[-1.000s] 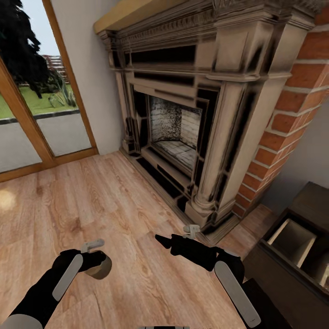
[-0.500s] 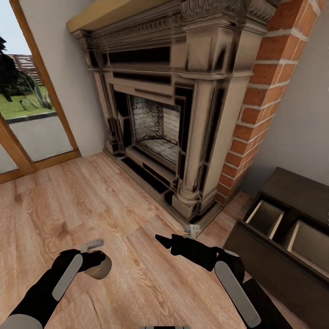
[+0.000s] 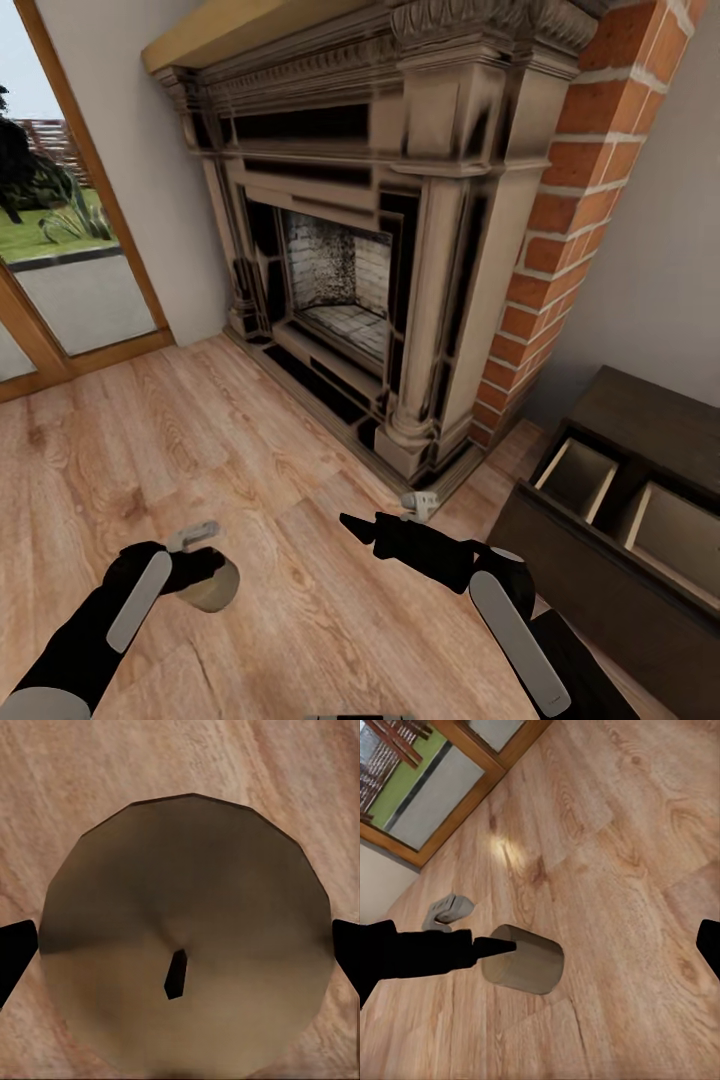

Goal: Place each of the two pumpkins and all three candles from the living room inside a cabinet in the living room (use any cabinet), then make sure every cabinet is closed, and position the cauldron so it is next to a table in the living room.

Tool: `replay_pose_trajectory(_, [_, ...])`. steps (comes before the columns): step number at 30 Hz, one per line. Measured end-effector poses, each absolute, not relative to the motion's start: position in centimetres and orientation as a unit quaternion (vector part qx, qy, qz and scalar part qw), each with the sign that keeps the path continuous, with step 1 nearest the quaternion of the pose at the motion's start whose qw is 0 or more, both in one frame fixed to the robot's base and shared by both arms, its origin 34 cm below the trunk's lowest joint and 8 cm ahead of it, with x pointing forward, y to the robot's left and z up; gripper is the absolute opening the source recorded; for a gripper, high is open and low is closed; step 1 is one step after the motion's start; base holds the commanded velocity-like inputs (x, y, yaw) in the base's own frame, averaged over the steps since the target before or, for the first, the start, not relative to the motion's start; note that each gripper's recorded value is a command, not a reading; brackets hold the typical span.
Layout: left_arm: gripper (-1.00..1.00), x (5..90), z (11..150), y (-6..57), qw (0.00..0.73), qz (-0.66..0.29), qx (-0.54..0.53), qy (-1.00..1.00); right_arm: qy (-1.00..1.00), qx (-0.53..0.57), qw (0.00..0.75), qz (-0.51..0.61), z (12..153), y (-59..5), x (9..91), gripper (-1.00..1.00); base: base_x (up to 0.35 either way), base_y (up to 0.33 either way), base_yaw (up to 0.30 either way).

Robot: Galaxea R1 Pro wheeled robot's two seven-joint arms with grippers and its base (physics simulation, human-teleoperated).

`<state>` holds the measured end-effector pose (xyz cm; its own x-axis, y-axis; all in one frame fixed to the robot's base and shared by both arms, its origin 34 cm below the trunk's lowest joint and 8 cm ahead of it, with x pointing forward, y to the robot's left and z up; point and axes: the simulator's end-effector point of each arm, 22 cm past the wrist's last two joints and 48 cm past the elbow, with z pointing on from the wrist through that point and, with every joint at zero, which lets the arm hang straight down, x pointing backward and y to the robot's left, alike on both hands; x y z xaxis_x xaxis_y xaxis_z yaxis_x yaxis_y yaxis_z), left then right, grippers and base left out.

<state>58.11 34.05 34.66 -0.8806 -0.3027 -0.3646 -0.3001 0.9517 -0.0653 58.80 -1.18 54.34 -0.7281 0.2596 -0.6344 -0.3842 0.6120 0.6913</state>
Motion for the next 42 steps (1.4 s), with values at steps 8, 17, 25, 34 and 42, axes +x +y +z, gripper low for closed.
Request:
replay_pose_trajectory(8, [-1.0, 57.7, 36.3, 33.7, 0.163, -0.007, -0.146, 0.976, 0.822, -0.036, 0.364, 0.437, 55.8, -1.2, 59.2, 1.0, 0.0, 0.0, 0.0])
replay_pose_trajectory(17, [-1.0, 57.6, 37.8, 33.6, 0.149, -0.006, -0.142, 0.979, 0.839, -0.034, 0.33, 0.432, 55.3, -1.2, 58.9, 1.0, 0.0, 0.0, 0.0])
replay_pose_trajectory(25, [-1.0, 57.7, 39.3, 33.5, 0.142, -0.007, -0.14, 0.98, 0.834, -0.024, 0.325, 0.445, 57.4, -1.1, 59.2, 1.0, 0.0, 0.0, -0.017])
replay_pose_trajectory(34, [-1.0, 57.9, 41.2, 33.4, 0.135, -0.007, -0.138, 0.981, 0.832, -0.02, 0.323, 0.449, 59.4, -1.0, 59.7, 1.0, -0.014, 0.0, -0.174])
replay_pose_trajectory(42, [-1.0, 58.3, 43.0, 33.4, 0.136, -0.007, -0.138, 0.981, 0.833, -0.02, 0.323, 0.449, 61.1, -1.1, 60.0, 1.0, -0.065, 0.0, -0.271])
